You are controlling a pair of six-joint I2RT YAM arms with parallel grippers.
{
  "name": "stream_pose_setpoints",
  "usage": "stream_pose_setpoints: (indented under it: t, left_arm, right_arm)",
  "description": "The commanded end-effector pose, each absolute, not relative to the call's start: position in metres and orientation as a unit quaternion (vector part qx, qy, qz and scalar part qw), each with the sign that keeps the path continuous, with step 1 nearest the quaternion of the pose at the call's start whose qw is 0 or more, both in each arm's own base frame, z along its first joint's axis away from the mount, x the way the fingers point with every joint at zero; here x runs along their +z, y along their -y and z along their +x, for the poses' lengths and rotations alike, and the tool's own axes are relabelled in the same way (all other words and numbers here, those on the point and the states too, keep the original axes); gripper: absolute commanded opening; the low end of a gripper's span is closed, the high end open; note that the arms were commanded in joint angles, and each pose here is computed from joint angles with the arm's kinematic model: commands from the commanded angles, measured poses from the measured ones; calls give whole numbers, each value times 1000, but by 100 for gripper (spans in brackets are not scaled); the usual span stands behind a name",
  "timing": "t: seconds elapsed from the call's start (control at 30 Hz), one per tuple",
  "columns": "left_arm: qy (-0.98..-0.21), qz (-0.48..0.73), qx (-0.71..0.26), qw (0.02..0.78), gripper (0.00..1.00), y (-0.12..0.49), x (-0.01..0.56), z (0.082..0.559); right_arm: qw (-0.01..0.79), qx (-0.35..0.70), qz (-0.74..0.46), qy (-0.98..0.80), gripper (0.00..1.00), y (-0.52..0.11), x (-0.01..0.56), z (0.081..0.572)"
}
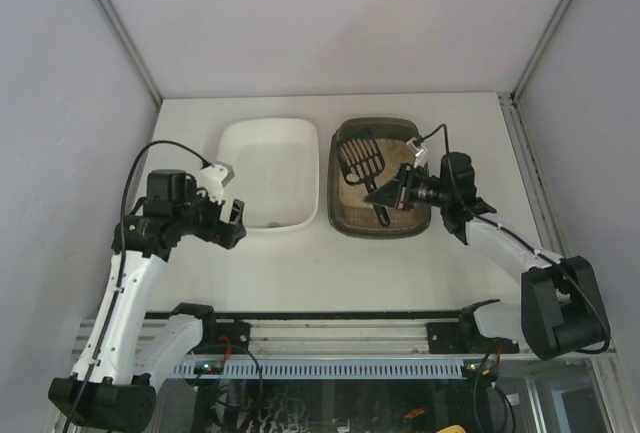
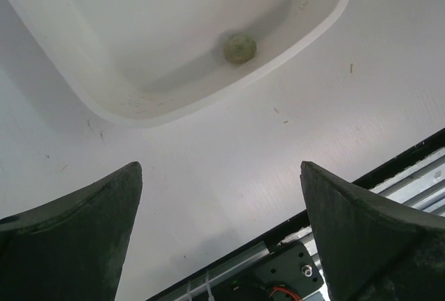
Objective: Clean the litter box
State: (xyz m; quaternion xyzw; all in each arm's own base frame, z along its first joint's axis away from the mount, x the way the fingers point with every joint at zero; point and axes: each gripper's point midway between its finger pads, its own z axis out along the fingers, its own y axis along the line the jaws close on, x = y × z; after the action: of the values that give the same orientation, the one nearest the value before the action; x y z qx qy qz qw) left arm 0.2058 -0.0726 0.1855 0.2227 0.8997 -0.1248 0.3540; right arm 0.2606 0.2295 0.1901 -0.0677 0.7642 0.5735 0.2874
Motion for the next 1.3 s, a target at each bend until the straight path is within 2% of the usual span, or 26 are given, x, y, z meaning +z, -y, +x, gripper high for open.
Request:
stream_pose_setpoints:
  t: [0.0,0.2,0.33,0.43,0.63,0.83,1.13,1.27]
  left_arm:
    - [-889,187,-148,390,100,64,217,216]
    - [-883,65,-295,359,100,53,261,240]
    - [-876,-3,-366,313,100,48,253,248]
    - [-892,-57,-332,303,100,32,238,252]
    - [-903,-113,-229,346,100,3,232,249]
    - [-898,-117,-181,384,100,-7,238,244]
    - [-913,-129,-184,340,100,-9,217,241]
    - [-908,-130,-194,349,100,-9,219,249]
  right_arm:
    - [323,489,-80,-806,0,-251,202,285]
    - [333,352,-113,-867,0,-288,198,294]
    - [321,277,-142,-895,0,-311,190,301]
    - [316,185,-178,-913,0,-325,170,308]
    - [358,-26,-253,-898,0,-337,161,312]
    - [399,-73,-291,-867,0,-359,168,316]
    - [434,-93,-290,-848,0,-369,181,318]
    - [439,-97,-271,-851,0,-361,197,317]
